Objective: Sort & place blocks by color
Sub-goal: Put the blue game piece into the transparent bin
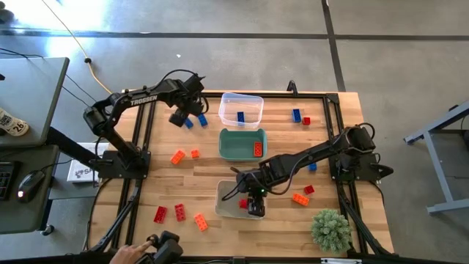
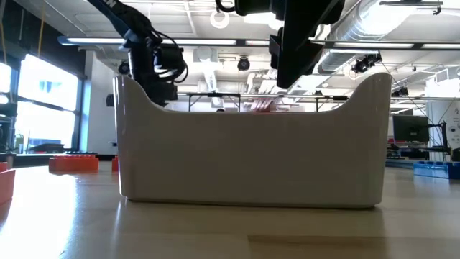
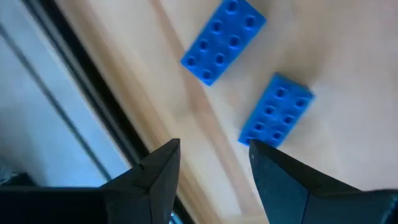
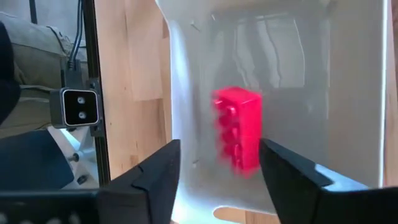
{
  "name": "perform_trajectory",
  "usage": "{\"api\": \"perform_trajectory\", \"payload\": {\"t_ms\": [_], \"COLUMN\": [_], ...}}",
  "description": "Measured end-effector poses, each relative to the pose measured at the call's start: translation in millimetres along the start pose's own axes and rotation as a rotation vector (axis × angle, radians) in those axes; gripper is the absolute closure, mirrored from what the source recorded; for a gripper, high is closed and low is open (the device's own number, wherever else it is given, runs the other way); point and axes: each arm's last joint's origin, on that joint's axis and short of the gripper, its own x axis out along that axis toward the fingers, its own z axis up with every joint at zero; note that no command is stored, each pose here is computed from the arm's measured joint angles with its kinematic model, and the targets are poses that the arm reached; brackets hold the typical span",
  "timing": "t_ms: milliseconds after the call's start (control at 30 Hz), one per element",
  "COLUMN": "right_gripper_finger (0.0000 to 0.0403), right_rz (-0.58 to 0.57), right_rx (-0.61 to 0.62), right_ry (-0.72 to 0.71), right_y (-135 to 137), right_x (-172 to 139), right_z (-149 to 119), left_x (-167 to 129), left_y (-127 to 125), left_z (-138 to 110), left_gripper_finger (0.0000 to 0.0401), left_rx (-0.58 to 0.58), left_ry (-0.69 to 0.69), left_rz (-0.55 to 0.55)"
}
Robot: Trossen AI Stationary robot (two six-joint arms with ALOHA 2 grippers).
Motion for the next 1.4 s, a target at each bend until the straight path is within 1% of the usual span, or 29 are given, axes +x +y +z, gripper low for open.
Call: {"api": "perform_trajectory", "payload": {"t_ms": [100,300,400,600,767,900,1067,1200,1400], "right_gripper_finger": [0.0177,0.0175,0.0175,0.0174,0.0174,0.0174,0.0174,0.0174,0.0174], "right_rz": [-0.015,-0.043,-0.05,-0.059,-0.065,-0.065,-0.065,-0.065,-0.062], "right_rx": [-0.001,-0.001,0.001,0.004,0.026,0.051,0.053,0.072,0.075], "right_ry": [-0.007,-0.022,-0.025,-0.031,-0.036,-0.037,-0.038,-0.04,-0.044], "right_y": [-0.4,-1.3,-1.6,-1.9,-2.0,-2.3,-2.4,-2.6,-2.4], "right_x": [0.0,0.0,-0.1,-0.3,-0.5,-0.6,-0.6,-0.7,-0.8], "right_z": [0.2,0.7,0.8,1.1,1.2,1.4,1.5,1.7,2.1], "left_x": [1.6,15.2,19.4,28.9,38.2,46.9,58.6,66.4,77.7], "left_y": [-3.8,-18.9,-21.8,-32.4,-31.0,-29.2,-31.2,-30.3,-32.5], "left_z": [-1.8,-3.7,-2.9,-6.2,-4.0,0.3,5.7,11.3,14.9], "left_gripper_finger": [0.022,0.022,0.022,0.022,0.022,0.022,0.022,0.022,0.022], "left_rx": [0.031,0.12,0.132,0.226,0.199,0.212,0.228,0.213,0.229], "left_ry": [-0.012,0.017,0.03,0.08,0.091,0.134,0.156,0.171,0.199], "left_rz": [-0.042,-0.102,-0.093,-0.125,-0.105,-0.091,-0.121,-0.106,-0.131]}}
